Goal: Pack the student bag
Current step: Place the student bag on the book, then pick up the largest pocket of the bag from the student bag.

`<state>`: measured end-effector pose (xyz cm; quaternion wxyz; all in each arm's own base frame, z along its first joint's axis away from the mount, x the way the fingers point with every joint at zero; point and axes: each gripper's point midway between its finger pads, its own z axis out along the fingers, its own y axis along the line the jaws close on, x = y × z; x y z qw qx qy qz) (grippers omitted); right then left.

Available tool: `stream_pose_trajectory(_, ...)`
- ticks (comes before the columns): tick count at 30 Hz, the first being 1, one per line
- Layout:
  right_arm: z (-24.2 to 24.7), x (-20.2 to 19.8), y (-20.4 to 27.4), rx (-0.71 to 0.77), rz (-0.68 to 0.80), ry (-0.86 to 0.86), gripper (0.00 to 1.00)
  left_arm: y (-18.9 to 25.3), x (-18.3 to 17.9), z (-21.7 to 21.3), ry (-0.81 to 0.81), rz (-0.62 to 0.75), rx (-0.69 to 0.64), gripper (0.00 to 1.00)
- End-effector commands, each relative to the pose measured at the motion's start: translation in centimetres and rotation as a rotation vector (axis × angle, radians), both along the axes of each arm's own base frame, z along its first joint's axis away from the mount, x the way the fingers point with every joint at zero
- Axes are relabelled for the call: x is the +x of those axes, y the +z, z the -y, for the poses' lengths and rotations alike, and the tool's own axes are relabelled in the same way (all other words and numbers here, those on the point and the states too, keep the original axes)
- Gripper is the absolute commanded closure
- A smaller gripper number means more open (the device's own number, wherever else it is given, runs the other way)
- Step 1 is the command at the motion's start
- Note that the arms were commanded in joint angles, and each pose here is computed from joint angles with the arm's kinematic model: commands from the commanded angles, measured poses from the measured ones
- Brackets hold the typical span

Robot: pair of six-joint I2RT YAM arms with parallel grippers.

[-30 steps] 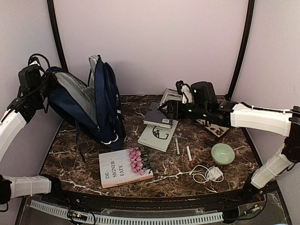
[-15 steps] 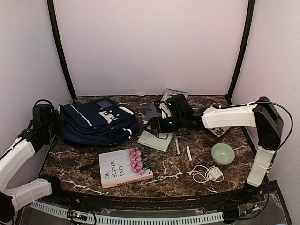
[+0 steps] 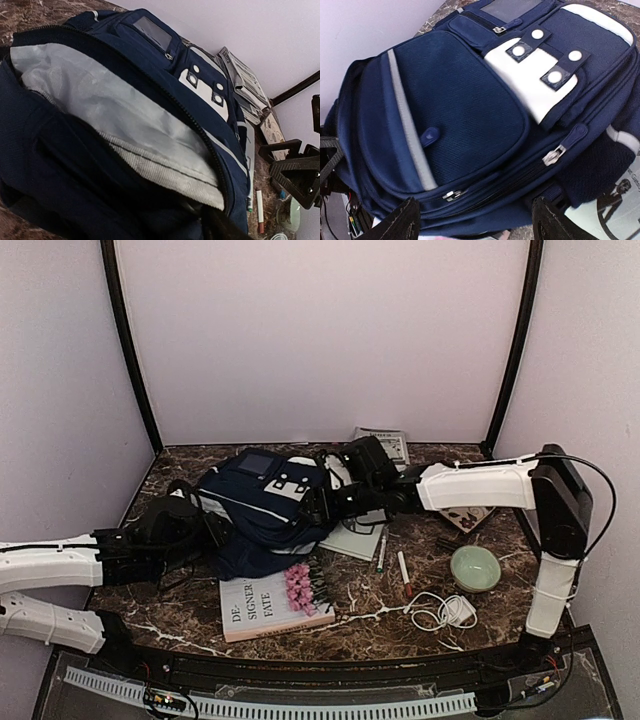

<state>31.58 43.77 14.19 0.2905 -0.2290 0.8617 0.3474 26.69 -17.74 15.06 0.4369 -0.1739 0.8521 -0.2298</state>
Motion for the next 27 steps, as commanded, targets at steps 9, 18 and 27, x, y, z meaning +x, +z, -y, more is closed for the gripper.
stream_pose_trajectory(9,-2.7,-6.5,6.8,0.003,0.35,0.279,0.23,3.4,-2.7,-3.8,-0.01,0.079,0.194,0.13)
stream_pose_trajectory(18,-9.6,-6.4,2.7,-0.175,0.481,0.42,0.03,7.0,-3.5,-7.2,0.053,0.145,0.269,0.07)
stream_pose_trajectory(27,-10.5,-2.9,-0.5,-0.429,0.693,0.345,0.17,10.1,-3.1,-8.0,0.057,0.292,0.323,0.07)
